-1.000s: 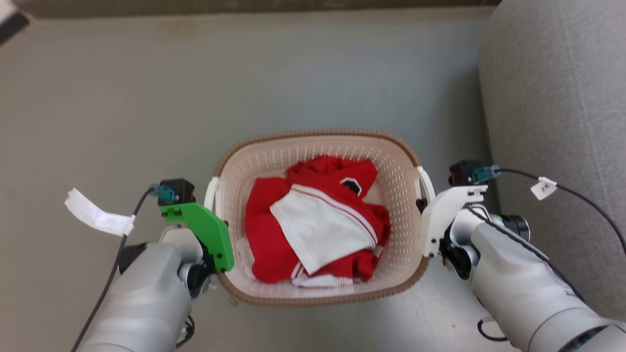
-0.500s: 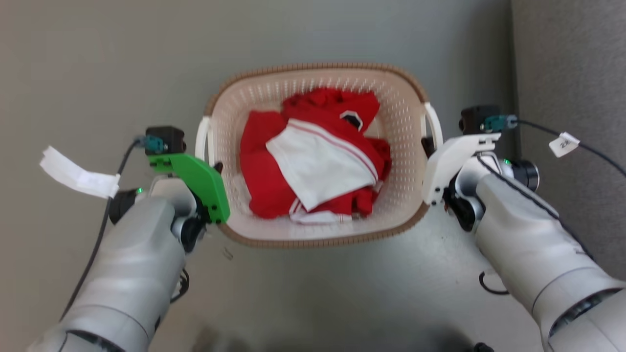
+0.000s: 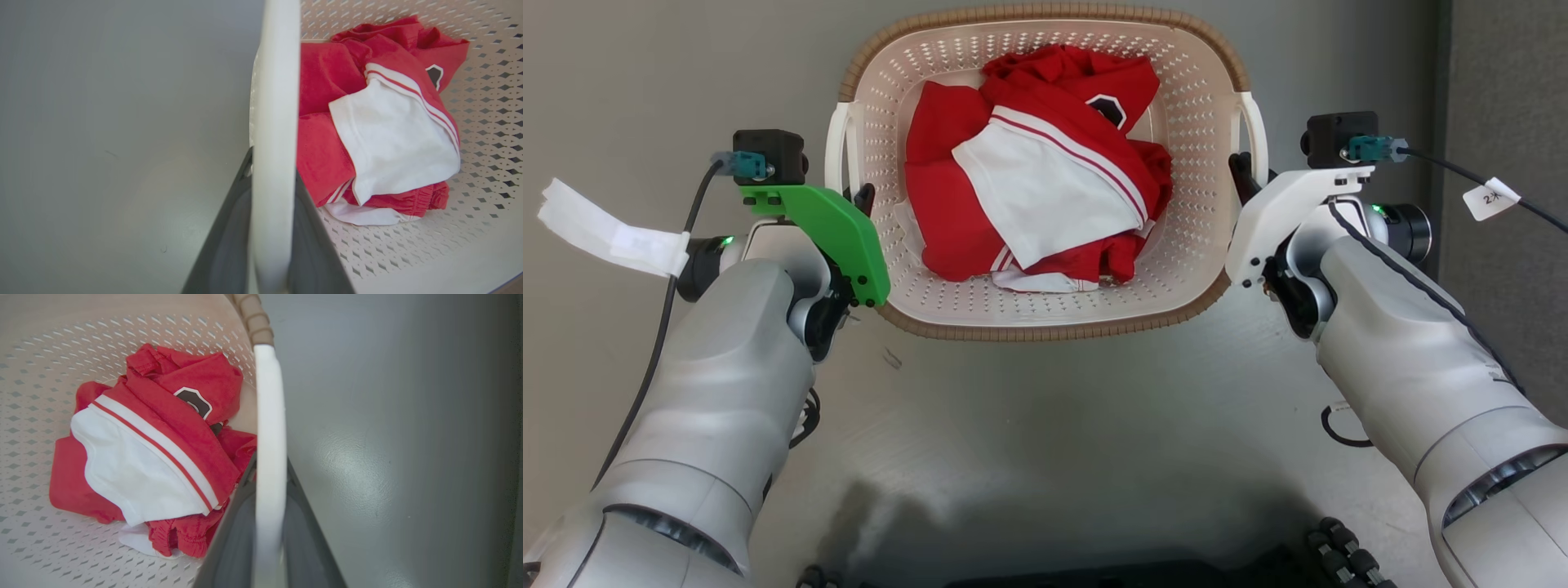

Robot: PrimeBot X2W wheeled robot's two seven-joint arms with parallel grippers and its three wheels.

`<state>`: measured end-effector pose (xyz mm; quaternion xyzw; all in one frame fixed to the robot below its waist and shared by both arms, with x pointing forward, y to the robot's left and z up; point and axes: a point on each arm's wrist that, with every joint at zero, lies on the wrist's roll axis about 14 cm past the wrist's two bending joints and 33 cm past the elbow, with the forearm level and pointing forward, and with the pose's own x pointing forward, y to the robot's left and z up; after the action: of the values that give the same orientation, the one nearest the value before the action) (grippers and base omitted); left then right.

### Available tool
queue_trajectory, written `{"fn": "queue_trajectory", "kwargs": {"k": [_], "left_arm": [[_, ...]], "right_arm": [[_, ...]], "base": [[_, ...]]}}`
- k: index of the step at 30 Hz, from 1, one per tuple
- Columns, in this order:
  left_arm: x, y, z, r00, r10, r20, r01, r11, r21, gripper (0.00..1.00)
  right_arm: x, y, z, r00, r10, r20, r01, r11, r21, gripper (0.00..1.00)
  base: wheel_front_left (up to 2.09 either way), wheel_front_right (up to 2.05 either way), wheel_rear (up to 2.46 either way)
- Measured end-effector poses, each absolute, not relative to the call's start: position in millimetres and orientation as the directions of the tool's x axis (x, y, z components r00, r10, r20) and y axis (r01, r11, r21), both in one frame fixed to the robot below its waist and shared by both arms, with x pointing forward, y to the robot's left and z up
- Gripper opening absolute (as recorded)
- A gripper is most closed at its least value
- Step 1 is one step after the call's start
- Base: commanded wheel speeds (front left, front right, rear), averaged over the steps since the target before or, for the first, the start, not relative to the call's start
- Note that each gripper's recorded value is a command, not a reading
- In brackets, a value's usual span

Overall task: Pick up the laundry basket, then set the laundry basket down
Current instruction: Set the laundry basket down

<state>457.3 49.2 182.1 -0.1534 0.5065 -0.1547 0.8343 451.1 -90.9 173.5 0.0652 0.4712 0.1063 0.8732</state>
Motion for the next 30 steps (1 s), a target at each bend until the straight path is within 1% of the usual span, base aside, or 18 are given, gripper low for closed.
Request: {"fn": "queue_trajectory", "kwargs": {"k": [9, 18, 24, 30], "left_arm": [[442.6, 48.8, 155.7, 0.392, -0.411, -0.823, 0.080, 0.906, -0.415, 0.00], [433.8, 48.9, 145.8, 0.365, -0.407, -0.837, 0.072, 0.909, -0.411, 0.00], [438.3, 47.7, 144.2, 0.360, -0.410, -0.838, 0.083, 0.909, -0.409, 0.00], [432.1, 46.4, 138.6, 0.332, -0.415, -0.847, 0.089, 0.908, -0.409, 0.00]], "right_arm": [[437.5, -93.0, 147.5, 0.484, 0.240, -0.842, -0.110, 0.971, 0.214, 0.00], [432.5, -93.8, 139.1, 0.466, 0.240, -0.852, -0.111, 0.971, 0.213, 0.00], [434.3, -94.5, 136.9, 0.462, 0.240, -0.854, -0.114, 0.971, 0.211, 0.00], [428.9, -95.1, 131.6, 0.439, 0.246, -0.864, -0.112, 0.969, 0.219, 0.00]], "base": [[0.00, 0.00, 0.00], [0.00, 0.00, 0.00], [0.00, 0.00, 0.00], [0.00, 0.00, 0.00]]}}
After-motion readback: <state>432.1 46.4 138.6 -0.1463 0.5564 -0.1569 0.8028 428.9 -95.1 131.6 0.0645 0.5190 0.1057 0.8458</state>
